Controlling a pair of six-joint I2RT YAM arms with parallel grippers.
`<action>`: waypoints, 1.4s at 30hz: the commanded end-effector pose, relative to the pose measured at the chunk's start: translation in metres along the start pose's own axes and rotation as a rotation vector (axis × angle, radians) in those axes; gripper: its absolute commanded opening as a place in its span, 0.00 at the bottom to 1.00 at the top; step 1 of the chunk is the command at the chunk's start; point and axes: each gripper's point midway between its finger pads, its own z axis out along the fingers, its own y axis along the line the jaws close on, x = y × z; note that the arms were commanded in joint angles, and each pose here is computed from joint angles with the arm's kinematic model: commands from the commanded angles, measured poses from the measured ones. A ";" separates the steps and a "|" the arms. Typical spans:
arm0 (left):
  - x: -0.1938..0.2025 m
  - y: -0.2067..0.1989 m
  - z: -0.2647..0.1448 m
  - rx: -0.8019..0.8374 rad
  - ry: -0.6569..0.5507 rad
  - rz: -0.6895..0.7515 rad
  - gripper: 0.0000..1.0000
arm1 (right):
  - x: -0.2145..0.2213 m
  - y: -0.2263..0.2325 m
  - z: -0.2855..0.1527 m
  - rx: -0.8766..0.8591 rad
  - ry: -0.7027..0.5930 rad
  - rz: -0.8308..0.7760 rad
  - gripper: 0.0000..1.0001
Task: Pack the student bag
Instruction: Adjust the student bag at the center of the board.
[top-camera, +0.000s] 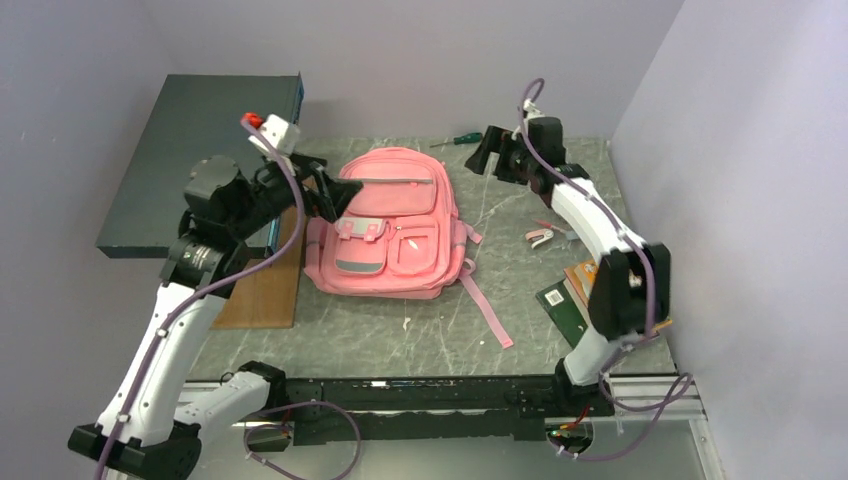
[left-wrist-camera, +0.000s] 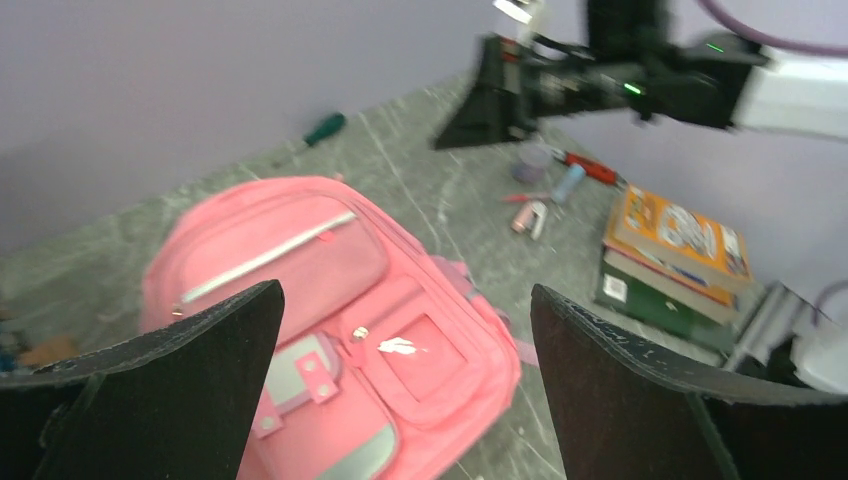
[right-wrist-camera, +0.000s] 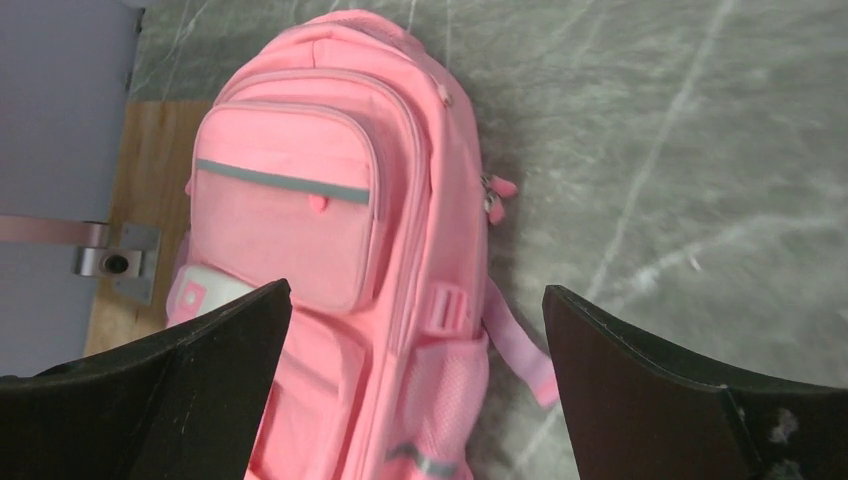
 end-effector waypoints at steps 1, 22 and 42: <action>0.018 -0.030 0.011 0.149 0.041 0.024 0.99 | -0.014 0.030 0.048 -0.196 0.036 0.009 1.00; 0.054 -0.085 0.016 0.237 0.127 0.101 0.99 | 0.085 0.037 0.149 -0.411 0.258 0.108 0.53; 0.109 -0.084 0.052 0.204 0.313 0.070 0.99 | 0.146 0.015 0.003 -0.201 0.176 0.325 0.00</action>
